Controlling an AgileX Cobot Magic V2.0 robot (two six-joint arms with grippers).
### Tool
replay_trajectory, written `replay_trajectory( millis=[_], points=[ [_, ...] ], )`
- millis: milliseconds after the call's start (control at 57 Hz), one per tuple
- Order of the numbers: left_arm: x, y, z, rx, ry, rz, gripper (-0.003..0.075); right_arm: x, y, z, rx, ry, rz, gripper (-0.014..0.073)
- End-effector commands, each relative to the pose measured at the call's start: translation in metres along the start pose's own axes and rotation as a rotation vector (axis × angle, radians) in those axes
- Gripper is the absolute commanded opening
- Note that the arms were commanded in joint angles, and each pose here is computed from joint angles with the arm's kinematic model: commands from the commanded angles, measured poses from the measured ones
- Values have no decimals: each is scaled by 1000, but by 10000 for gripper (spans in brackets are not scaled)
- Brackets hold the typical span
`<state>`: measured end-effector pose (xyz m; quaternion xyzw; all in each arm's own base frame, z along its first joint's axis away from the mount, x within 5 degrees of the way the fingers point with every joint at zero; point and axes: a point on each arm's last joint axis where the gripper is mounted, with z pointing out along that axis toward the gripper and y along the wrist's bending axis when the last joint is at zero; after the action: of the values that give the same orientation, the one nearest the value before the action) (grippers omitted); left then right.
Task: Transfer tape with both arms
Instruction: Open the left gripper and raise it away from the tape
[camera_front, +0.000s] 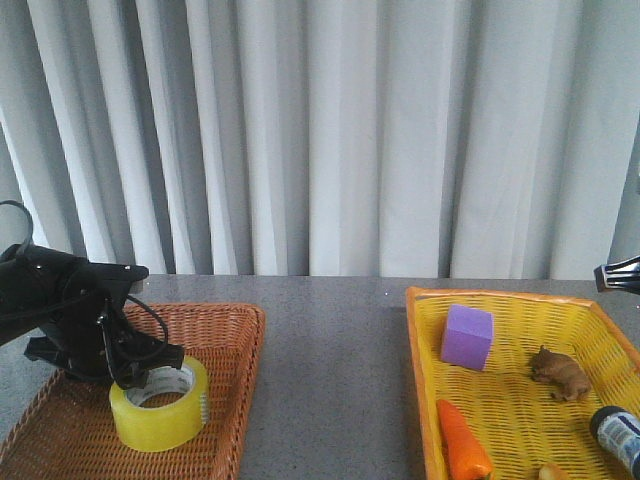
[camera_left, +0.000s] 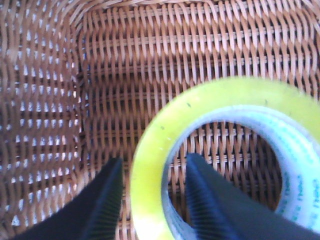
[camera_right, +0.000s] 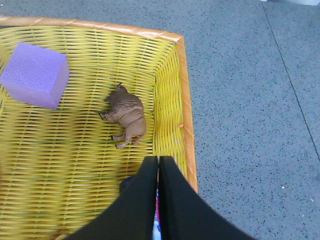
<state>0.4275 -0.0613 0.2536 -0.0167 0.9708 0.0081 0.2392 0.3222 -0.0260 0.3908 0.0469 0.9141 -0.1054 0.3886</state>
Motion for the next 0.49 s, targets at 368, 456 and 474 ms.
replay_trajectory(
  millis=[368,456,474],
  points=[
    [-38,-1,-100,142,-351,-92,412,-12,-7,-20,13,-112,2,-7],
    [-47,0,-144,169,-455,-97,410,-12,-7,-20,13,-112,2,-7],
    [-48,0,-152,172,-472,-98,406,-12,-7,-20,13,-112,2,-7]
  ],
)
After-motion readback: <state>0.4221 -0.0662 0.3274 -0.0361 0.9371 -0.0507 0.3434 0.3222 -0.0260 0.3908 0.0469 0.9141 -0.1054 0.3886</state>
